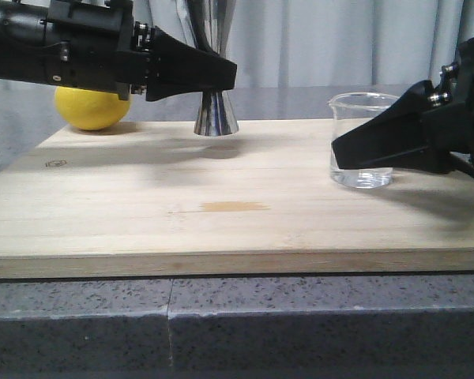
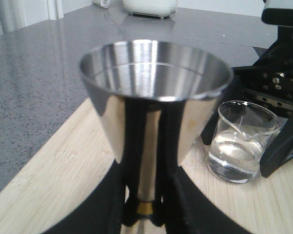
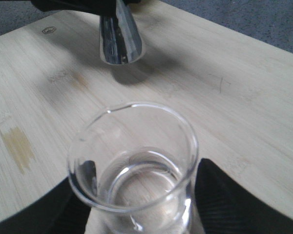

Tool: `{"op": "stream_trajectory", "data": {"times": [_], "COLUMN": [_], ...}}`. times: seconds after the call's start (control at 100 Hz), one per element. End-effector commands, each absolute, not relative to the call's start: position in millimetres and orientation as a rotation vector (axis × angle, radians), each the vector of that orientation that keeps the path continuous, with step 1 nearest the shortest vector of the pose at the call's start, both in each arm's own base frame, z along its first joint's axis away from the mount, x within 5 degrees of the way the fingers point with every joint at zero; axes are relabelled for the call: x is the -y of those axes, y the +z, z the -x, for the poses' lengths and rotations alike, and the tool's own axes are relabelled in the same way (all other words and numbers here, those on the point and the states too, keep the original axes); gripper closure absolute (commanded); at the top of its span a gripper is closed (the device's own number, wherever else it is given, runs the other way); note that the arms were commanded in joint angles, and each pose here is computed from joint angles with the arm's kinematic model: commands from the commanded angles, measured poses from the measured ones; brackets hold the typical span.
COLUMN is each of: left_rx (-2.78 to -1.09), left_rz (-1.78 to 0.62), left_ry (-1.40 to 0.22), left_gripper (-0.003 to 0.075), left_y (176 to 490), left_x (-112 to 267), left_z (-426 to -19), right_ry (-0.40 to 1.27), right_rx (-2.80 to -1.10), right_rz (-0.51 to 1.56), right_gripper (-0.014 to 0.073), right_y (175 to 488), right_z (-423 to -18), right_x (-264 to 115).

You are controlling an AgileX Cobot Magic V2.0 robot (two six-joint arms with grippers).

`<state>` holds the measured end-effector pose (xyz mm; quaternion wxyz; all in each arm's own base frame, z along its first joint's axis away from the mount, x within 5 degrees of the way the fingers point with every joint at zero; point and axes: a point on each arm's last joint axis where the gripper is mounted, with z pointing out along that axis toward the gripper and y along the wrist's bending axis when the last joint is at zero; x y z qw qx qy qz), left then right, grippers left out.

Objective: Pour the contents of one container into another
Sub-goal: 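Reach the right gripper to the glass beaker and grasp it, then lift the beaker with the right gripper over the jigger's upper cup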

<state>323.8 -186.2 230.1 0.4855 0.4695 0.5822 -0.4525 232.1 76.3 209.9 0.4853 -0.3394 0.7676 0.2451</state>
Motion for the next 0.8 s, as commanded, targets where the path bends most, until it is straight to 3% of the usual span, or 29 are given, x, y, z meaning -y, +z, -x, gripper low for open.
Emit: {"op": "stream_trajectory", "data": {"times": [0.0,0.39,0.79], "left_rx": [-1.228,-1.228,-1.229], "left_rz": [-1.093,-1.093,-1.092], "left_ry": [-1.199,-1.199,-1.2], "left_gripper": [0.0739,0.0739,0.0739], "left_y": [270.0,270.0,270.0], "left_x": [189.2,189.2,189.2], "left_z": [-314.3,-314.3,-314.3], "right_ry": [0.633,0.649,0.723], "right_rx": [-1.775,-1.762,-1.701], "right_rz": [0.812,0.816,0.837], "right_gripper": [0.0264,0.0391,0.0391], "right_y": [226.3,227.4,232.7], "right_z": [-234.7,-233.9,-230.6], "right_x": [-79.0,-80.0,-84.5]}}
